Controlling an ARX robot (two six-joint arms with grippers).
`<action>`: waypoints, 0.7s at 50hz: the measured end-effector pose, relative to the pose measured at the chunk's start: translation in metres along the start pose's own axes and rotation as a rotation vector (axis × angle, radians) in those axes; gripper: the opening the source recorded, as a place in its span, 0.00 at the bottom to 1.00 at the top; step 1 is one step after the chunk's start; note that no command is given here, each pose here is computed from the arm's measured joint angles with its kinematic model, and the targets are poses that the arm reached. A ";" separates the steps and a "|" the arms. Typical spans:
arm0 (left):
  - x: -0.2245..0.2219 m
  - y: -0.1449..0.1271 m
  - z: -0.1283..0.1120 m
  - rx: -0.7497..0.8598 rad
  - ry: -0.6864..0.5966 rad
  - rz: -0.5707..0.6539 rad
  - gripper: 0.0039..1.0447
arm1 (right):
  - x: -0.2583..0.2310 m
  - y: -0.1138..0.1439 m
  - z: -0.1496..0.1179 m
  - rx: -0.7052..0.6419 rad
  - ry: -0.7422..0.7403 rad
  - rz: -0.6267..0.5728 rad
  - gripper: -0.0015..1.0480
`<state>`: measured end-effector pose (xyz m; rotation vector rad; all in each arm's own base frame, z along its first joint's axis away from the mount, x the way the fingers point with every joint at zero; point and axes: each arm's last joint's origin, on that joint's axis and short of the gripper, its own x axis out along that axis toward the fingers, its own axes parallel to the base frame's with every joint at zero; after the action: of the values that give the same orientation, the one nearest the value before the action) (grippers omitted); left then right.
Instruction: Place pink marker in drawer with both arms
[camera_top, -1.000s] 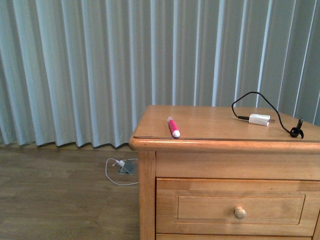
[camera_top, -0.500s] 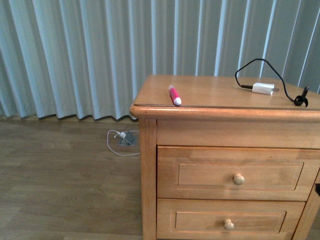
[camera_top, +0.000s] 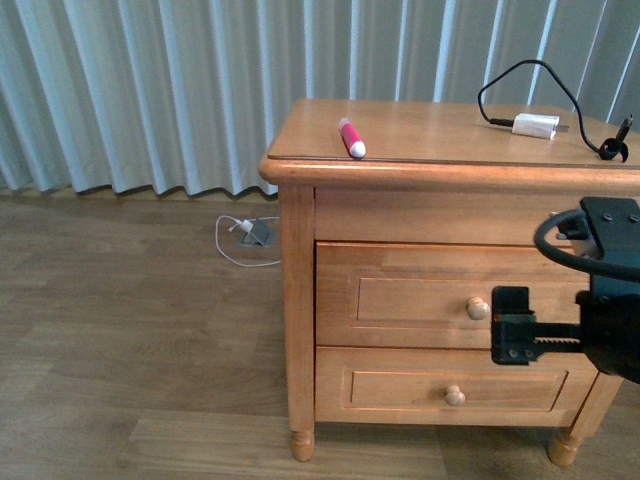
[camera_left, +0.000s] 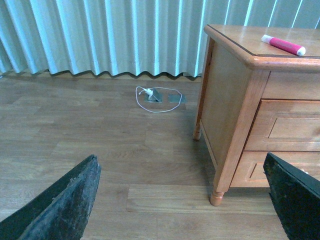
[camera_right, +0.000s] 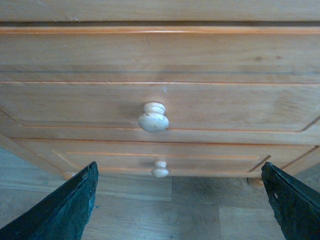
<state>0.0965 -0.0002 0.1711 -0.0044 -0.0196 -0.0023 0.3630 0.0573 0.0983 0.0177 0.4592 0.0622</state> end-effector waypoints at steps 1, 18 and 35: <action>0.000 0.000 0.000 0.000 0.000 0.000 0.95 | 0.004 0.002 0.000 -0.002 -0.003 -0.001 0.92; 0.000 0.000 0.000 0.000 0.000 0.000 0.95 | 0.058 0.015 -0.007 -0.053 -0.011 -0.018 0.92; 0.000 0.000 0.000 0.000 0.000 0.000 0.95 | 0.077 0.009 -0.014 -0.052 -0.001 -0.057 0.92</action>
<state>0.0965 -0.0002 0.1711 -0.0044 -0.0196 -0.0027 0.4247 0.0708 0.0518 -0.0463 0.4563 0.0177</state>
